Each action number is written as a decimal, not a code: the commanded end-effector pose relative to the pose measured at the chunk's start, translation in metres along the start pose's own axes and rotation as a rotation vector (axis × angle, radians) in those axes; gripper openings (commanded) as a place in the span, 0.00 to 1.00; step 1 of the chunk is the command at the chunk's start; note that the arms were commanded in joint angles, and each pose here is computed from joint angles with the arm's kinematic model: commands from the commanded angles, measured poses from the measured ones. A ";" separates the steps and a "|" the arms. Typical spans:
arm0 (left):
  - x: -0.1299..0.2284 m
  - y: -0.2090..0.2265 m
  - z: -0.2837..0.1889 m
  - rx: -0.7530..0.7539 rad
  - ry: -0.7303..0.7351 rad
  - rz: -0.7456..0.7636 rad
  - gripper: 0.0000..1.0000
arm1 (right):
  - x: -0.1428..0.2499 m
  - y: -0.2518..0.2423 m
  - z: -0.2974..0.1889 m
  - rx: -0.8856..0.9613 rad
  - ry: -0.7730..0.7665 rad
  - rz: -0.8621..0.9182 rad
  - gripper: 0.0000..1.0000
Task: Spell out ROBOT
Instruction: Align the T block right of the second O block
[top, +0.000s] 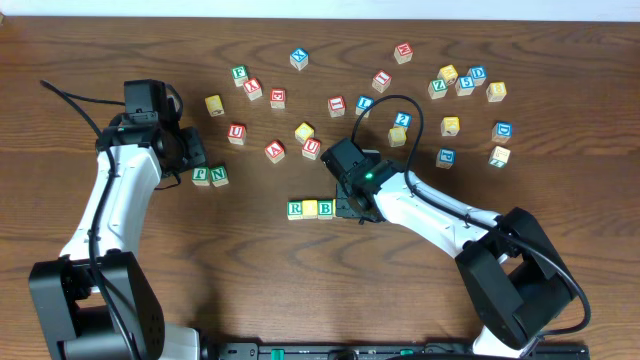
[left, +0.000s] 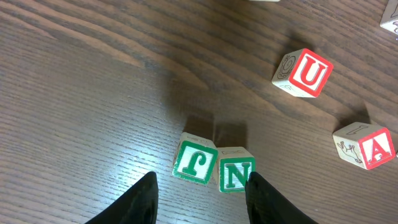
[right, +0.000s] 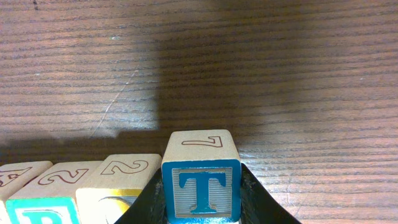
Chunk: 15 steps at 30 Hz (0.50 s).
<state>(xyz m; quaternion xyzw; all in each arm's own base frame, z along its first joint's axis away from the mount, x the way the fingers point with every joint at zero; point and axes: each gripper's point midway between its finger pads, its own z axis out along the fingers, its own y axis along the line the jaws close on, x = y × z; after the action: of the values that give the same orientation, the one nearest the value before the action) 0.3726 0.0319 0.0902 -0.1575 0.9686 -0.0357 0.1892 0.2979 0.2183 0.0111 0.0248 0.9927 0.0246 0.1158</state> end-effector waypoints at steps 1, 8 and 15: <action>-0.007 -0.001 -0.006 0.001 -0.023 0.007 0.45 | 0.010 -0.006 0.006 0.033 0.022 -0.018 0.18; -0.008 -0.001 -0.006 0.001 -0.024 0.007 0.45 | 0.014 -0.008 0.006 0.040 0.041 -0.011 0.18; -0.008 -0.001 -0.006 0.001 -0.024 0.007 0.45 | 0.020 -0.008 0.006 0.037 0.067 -0.004 0.17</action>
<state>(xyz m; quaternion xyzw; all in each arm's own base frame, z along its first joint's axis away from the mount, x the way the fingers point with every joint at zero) 0.3726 0.0319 0.0902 -0.1575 0.9686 -0.0357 0.1892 0.2933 0.2151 0.0100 0.0241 0.9939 0.0177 0.1063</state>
